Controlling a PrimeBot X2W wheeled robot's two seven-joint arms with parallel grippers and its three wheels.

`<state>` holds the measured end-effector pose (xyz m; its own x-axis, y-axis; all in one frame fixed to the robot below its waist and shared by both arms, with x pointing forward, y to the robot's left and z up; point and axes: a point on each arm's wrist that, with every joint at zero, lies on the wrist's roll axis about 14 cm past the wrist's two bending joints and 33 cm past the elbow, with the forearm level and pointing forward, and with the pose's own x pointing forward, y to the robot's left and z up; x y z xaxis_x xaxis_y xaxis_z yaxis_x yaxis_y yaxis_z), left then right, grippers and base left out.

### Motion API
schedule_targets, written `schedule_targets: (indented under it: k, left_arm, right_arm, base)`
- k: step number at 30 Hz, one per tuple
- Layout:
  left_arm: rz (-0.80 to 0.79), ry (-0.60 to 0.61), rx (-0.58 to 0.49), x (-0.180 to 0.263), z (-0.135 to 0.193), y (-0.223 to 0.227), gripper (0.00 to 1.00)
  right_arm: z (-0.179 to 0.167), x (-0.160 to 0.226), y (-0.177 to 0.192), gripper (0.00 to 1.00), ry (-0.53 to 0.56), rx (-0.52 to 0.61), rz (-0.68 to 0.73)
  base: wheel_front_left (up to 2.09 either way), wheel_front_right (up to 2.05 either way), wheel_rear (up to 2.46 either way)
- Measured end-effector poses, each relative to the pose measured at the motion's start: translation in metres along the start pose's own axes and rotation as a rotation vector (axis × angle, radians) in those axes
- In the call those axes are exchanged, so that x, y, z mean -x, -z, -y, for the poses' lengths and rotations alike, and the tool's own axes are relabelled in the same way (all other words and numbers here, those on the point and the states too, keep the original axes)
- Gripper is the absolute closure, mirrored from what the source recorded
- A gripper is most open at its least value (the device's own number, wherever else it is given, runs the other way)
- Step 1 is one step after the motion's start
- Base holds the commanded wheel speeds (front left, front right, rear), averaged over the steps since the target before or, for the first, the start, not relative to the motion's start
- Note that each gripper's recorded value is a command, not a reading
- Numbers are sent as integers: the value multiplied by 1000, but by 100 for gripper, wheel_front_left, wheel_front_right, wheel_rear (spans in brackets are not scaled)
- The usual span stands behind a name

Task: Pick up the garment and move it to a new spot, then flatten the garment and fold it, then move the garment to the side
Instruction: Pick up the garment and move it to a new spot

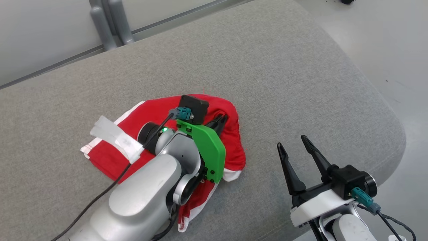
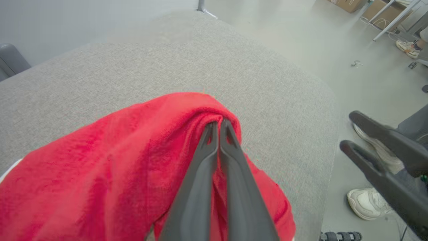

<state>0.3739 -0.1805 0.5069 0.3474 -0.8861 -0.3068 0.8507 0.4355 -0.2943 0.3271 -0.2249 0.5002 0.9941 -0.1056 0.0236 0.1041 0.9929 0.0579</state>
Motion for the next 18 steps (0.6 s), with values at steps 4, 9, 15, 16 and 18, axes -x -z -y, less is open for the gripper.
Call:
schedule_targets:
  k: [4,9,15,16,18]
  left_arm:
    - [-73,-47,29,-4,-12,30,52]
    - [-67,-114,61,-2,-31,42,0]
    - [-7,-201,113,13,-60,41,0]
    - [1,-216,124,18,-65,42,0]
    - [31,-253,137,29,-76,43,0]
  right_arm:
    - [5,5,-2,0,17,1,5]
    - [1,1,-1,0,4,-1,3]
    - [-7,-6,3,0,-27,5,-4]
    - [-8,-7,3,0,-31,6,-5]
    - [-10,-7,5,0,-37,6,-10]
  base:
    - [0,0,0]
    - [0,0,0]
    - [0,0,0]
    - [0,0,0]
    - [0,0,0]
